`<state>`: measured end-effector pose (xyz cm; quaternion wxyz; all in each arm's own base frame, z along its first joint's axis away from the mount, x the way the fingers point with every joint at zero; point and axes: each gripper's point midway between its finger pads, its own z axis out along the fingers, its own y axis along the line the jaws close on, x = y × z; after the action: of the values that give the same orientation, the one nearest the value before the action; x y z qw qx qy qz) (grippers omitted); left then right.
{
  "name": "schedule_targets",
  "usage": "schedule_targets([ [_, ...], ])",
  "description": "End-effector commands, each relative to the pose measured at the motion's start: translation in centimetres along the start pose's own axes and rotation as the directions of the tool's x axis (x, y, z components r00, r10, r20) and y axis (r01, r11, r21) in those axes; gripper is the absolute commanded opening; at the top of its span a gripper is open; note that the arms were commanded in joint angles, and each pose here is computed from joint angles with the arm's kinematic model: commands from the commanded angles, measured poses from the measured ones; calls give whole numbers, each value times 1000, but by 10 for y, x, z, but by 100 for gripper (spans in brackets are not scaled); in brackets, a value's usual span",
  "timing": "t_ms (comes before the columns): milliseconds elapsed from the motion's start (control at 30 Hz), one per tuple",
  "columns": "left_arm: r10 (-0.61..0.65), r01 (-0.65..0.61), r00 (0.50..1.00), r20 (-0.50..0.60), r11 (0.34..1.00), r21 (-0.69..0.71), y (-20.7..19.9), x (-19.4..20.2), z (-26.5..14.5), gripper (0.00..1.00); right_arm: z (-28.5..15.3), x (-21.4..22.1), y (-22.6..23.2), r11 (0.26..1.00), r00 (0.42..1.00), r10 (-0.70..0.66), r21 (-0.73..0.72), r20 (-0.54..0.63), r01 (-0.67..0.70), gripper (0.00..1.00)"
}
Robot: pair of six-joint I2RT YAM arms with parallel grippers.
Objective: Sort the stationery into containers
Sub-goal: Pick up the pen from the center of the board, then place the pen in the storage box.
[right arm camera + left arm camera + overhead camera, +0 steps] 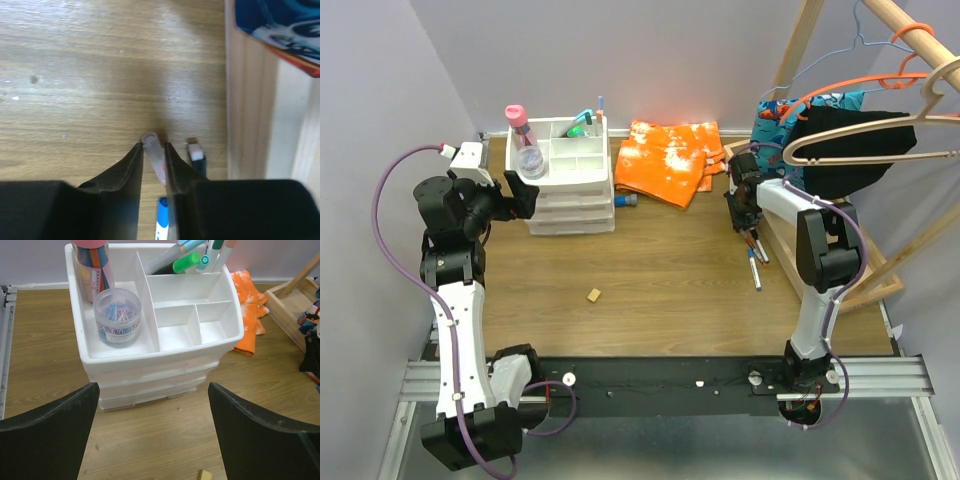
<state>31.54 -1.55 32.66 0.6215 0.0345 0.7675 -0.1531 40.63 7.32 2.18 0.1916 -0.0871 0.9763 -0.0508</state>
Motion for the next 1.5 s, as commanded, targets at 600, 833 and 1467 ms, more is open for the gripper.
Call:
schedule_targets([
  [600, 20, -21, 999, 24, 1000, 6, -3, -8, -4, 99, -47, -52, 90, 961, 991, -40, -266, 125, 72, 6],
  [833, 46, -45, 998, 35, 999, -6, -1, -16, -5, 99, -158, -149, 170, 922, 889, -34, -329, 456, 204, 1],
  [1467, 77, -76, 997, 13, 995, -68, 12, -18, -9, 99, -420, -302, 208, 750, 117, 502, -498, 857, 435, 1],
])
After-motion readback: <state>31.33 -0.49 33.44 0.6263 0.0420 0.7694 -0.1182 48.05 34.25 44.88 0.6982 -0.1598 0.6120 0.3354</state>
